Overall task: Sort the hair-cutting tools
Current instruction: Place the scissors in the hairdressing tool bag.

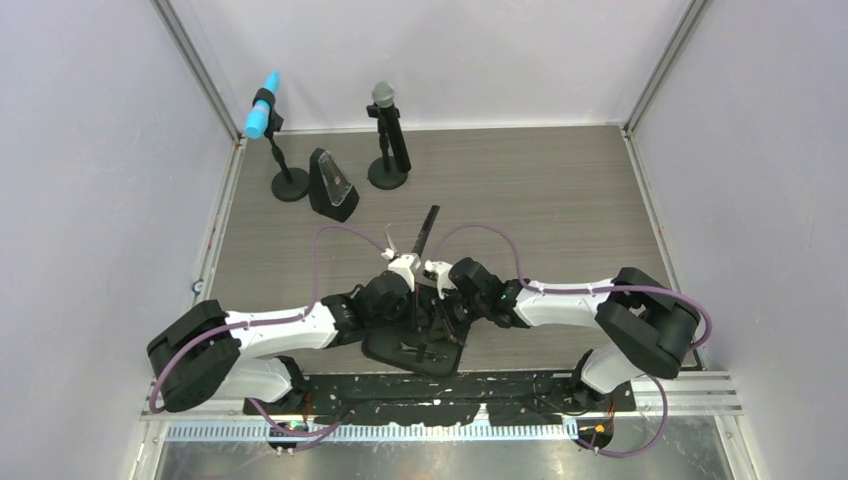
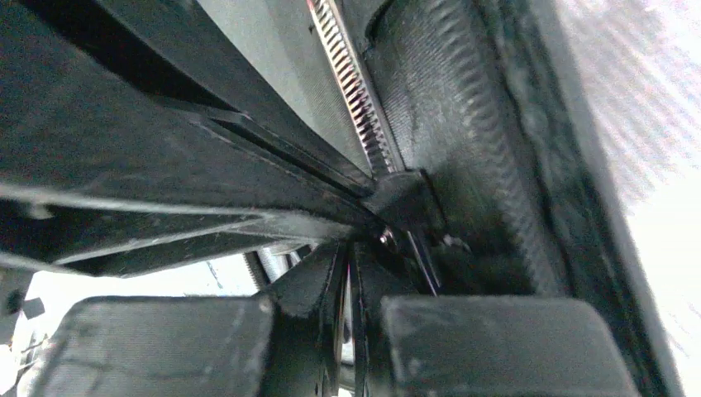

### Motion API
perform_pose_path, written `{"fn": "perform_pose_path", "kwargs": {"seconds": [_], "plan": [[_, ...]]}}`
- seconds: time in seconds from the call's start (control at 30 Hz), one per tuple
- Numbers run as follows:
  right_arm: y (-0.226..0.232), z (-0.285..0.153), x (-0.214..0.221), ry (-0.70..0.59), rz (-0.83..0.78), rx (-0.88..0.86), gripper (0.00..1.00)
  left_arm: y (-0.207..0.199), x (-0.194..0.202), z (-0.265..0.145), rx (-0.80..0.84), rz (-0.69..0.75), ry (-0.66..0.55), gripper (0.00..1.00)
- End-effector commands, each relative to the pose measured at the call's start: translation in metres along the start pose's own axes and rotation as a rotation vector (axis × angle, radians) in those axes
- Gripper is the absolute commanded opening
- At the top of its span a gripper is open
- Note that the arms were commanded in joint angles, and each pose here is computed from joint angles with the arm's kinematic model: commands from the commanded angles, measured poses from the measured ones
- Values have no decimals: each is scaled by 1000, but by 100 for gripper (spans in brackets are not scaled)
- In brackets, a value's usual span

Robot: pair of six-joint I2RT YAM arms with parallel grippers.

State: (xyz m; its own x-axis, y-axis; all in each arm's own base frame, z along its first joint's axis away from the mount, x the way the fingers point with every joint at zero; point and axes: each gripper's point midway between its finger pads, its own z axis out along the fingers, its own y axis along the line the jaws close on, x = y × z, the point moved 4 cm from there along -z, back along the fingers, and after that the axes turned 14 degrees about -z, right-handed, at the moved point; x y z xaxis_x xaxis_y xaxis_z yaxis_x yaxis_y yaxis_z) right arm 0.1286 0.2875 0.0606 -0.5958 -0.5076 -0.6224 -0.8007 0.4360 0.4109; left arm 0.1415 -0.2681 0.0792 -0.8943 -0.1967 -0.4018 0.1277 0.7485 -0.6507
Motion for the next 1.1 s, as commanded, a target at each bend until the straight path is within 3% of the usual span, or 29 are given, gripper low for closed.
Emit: {"fn": "perform_pose_path", "kwargs": {"seconds": [0.0,0.2,0.5,1.07], "plan": [[8,8,-6,5,-5,-14,13,-41,-28,-10,176,-9,-131,0],[14,-8,-21,-63,-32,2,15,-35,-26,-7,138,-12,-123,0],[12,-60,-47,-146,-167,166,38,-32,-22,4,85,-13,-76,0],[-23,-42,-40,-61,-180,275,40,-34,-19,12,74,3,-33,0]]}}
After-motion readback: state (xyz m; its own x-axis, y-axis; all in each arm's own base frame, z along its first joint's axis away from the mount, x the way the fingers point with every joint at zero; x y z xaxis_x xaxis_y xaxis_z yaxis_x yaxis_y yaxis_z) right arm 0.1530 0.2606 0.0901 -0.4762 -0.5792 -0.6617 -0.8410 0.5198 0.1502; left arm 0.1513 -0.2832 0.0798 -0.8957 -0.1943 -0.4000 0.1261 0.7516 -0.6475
